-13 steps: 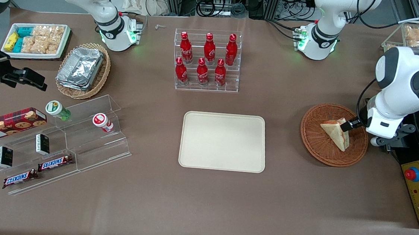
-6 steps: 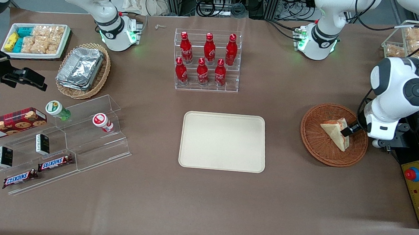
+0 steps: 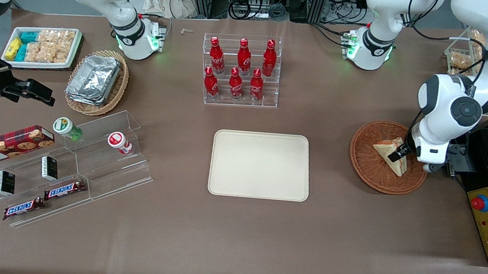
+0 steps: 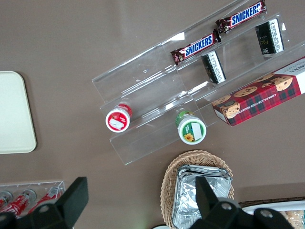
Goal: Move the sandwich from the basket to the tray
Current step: 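Close the left gripper on the wrapped sandwich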
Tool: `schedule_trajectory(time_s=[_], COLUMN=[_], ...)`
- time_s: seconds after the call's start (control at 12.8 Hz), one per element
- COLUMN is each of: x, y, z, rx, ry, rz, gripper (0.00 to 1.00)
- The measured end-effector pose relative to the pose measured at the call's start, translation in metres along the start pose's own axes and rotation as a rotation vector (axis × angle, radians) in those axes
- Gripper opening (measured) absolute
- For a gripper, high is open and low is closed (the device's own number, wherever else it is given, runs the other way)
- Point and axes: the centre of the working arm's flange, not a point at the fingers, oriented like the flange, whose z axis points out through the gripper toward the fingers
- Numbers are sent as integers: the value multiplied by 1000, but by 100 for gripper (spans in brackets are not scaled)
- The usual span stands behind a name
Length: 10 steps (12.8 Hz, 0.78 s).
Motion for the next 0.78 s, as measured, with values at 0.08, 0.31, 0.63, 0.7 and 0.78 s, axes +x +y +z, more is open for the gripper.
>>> schedule_trajectory(time_s=[0.08,0.31,0.63,0.7,0.78], x=[0,-2,0,1,1], y=[0,0,-11,-11,-10], z=[2,15,34,41,50], rx=[1,-6,-6,-10,-10], ry=[-2,1,-6,-4,-7], rz=[0,0,-25,-26,-25], gripper=[100,100,100,100,100])
